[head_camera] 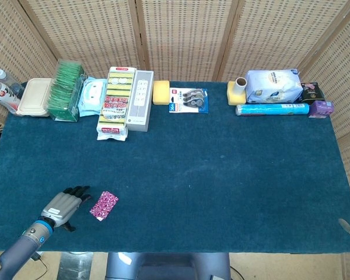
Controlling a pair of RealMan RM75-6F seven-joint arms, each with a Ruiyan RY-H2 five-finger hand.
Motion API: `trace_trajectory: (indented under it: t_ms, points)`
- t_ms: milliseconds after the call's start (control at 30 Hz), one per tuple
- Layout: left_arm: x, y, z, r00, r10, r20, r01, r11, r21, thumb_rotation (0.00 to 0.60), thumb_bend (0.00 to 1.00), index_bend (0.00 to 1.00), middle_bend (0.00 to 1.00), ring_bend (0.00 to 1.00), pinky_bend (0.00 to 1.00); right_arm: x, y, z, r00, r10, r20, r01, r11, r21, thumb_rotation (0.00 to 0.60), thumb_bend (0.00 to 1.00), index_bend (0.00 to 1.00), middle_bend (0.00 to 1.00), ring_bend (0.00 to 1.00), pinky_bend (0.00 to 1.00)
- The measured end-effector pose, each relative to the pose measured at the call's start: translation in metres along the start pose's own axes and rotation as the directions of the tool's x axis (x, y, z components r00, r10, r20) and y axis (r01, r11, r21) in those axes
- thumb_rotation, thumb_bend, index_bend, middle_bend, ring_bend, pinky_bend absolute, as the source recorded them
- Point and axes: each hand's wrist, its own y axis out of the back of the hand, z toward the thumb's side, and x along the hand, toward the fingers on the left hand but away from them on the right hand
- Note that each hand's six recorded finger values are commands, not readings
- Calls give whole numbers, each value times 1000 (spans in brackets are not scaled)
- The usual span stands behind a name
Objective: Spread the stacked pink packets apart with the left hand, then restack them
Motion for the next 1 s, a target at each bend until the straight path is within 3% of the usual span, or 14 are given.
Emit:
trace_trajectory:
  t_ms: [267,433,567,667,800,1000]
  points:
    - [16,6,14,993,100,69,-100,995,-1,600,123,158,0,0,106,0,0,0,1000,-1,0,1,1000,2,600,5,78,0,0,0]
    - [15,15,25,980,162,111,-163,987,-3,600,116,3,0,0,105,0,1,0,1000,-1,0,1,1000,-3,600,5,77,0,0,0]
    - [6,26,17,963,258,75,-258,966,-6,600,93,0,0,0,99,-1,0,0,1000,-2,-1,2,1000,-2,600,4,77,0,0,0]
    - [-5,34,6,939,342,31,-342,940,-10,600,86,0,0,0,97,-1,0,0,1000,-2,-4,2,1000,1,600,4,77,0,0,0]
    - [-26,39,-12,893,449,-37,-450,892,-31,600,86,0,0,0,97,-2,-3,3,1000,0,-15,0,1000,8,600,4,77,0,0,0]
    - [-55,35,-33,837,536,-114,-544,837,-61,600,85,0,0,0,94,-3,-8,8,999,4,-37,-3,1000,20,600,0,77,0,0,0]
